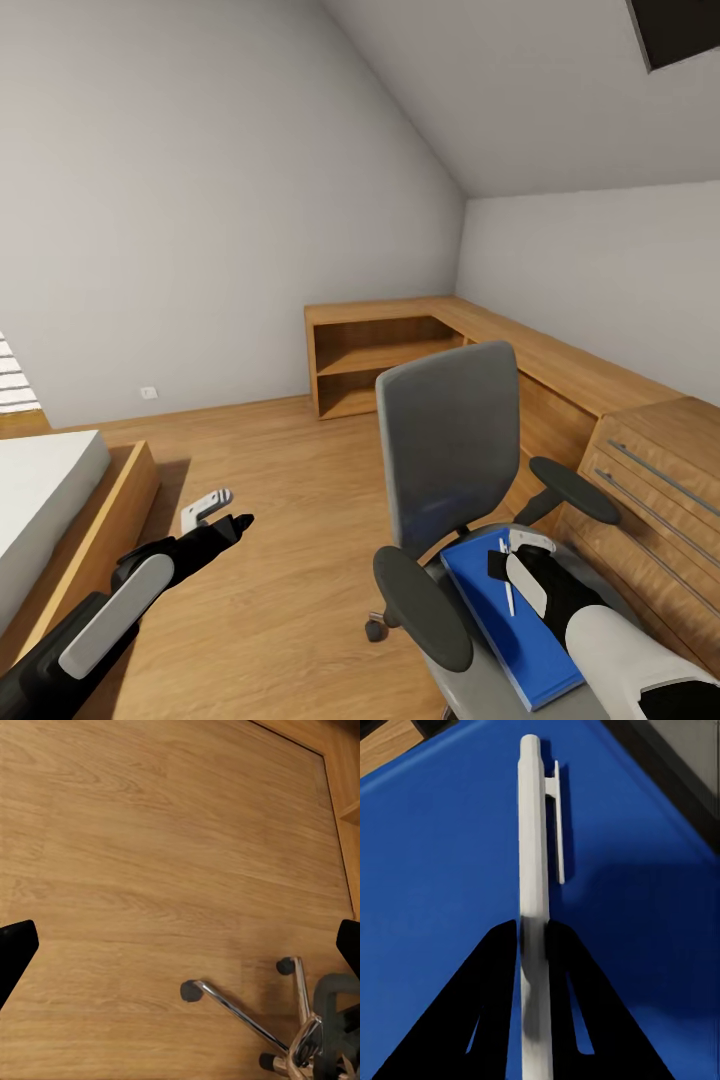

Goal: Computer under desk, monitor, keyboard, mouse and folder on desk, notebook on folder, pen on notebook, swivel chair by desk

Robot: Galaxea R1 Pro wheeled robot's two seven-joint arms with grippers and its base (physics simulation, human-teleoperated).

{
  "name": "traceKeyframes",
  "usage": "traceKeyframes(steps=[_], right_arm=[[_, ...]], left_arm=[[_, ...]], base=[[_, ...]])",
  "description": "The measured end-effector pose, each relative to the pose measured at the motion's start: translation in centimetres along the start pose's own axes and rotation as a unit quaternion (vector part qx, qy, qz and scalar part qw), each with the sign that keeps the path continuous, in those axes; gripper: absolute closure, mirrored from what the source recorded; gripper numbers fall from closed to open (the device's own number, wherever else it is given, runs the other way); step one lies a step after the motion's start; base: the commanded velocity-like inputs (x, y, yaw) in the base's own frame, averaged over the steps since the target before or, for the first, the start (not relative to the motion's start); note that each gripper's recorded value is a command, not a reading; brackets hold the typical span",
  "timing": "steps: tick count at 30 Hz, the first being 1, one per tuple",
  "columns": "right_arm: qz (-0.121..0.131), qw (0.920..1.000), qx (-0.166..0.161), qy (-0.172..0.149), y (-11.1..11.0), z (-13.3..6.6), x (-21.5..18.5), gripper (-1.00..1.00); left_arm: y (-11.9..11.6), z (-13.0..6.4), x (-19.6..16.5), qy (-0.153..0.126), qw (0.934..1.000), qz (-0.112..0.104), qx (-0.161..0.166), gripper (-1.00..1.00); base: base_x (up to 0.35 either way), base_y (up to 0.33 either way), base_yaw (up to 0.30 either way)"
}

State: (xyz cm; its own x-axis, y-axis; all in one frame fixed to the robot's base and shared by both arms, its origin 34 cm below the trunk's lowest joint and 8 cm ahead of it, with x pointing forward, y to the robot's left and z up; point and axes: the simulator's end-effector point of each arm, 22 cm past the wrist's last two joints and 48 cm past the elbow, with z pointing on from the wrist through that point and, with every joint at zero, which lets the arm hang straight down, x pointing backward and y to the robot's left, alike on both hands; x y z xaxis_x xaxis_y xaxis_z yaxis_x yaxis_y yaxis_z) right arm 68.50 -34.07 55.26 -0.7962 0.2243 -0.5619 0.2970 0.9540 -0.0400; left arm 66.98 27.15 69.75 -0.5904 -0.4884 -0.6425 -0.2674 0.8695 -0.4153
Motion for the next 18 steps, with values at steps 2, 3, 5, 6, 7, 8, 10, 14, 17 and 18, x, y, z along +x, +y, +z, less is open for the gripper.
traceKeyframes(steps=[2, 3, 5, 6, 7, 8, 10, 14, 17, 18], right_arm=[[0.0, 1.0, 0.0, 0.0, 0.0, 0.0, 0.0, 1.0], [0.0, 1.0, 0.0, 0.0, 0.0, 0.0, 0.0, 1.0], [0.0, 1.0, 0.0, 0.0, 0.0, 0.0, 0.0, 1.0], [0.0, 1.0, 0.0, 0.0, 0.0, 0.0, 0.0, 1.0], [0.0, 1.0, 0.0, 0.0, 0.0, -0.2, -0.2, 1.0], [0.0, 1.0, 0.0, 0.0, 0.0, -0.3, -0.3, 1.0], [0.0, 1.0, 0.0, 0.0, 0.0, -0.6, -0.6, 1.0], [0.0, 1.0, 0.0, 0.0, 0.0, -1.2, -1.1, 1.0], [0.0, 1.0, 0.0, -0.001, 0.0, -1.6, -1.5, 1.0], [0.001, 1.0, -0.001, -0.001, 0.0, -1.8, -1.7, 1.0]], left_arm=[[0.4, 0.2, 0.2, 0.003, 1.0, -0.001, -0.005, -1.0], [0.6, 0.3, 0.3, 0.004, 1.0, -0.001, -0.007, -1.0], [1.3, 0.6, 0.7, 0.009, 0.9998, -0.003, -0.015, -1.0], [1.5, 0.7, 0.9, 0.011, 0.9998, -0.003, -0.018, -1.0], [1.6, 0.7, 0.9, 0.012, 0.9997, -0.004, -0.02, -1.0], [1.6, 0.6, 0.8, 0.013, 0.9997, -0.004, -0.021, -1.0], [1.6, 0.5, 0.6, 0.014, 0.9996, -0.004, -0.023, -1.0], [1.3, 0.1, 0.1, 0.014, 0.9996, -0.005, -0.024, -1.0], [1.1, -0.2, -0.3, 0.014, 0.9996, -0.005, -0.025, -1.0], [1.0, -0.3, -0.4, 0.014, 0.9995, -0.004, -0.026, -1.0]], base=[[0.0, 0.0, 0.0], [0.0, 0.0, 0.0], [0.0, 0.0, 0.0], [0.0, 0.0, 0.0], [0.0, 0.0, 0.0], [0.0, 0.0, 0.0], [0.0, 0.0, 0.0], [0.0, 0.0, 0.0], [0.0, 0.0, 0.0], [0.0, 0.0, 0.0]])
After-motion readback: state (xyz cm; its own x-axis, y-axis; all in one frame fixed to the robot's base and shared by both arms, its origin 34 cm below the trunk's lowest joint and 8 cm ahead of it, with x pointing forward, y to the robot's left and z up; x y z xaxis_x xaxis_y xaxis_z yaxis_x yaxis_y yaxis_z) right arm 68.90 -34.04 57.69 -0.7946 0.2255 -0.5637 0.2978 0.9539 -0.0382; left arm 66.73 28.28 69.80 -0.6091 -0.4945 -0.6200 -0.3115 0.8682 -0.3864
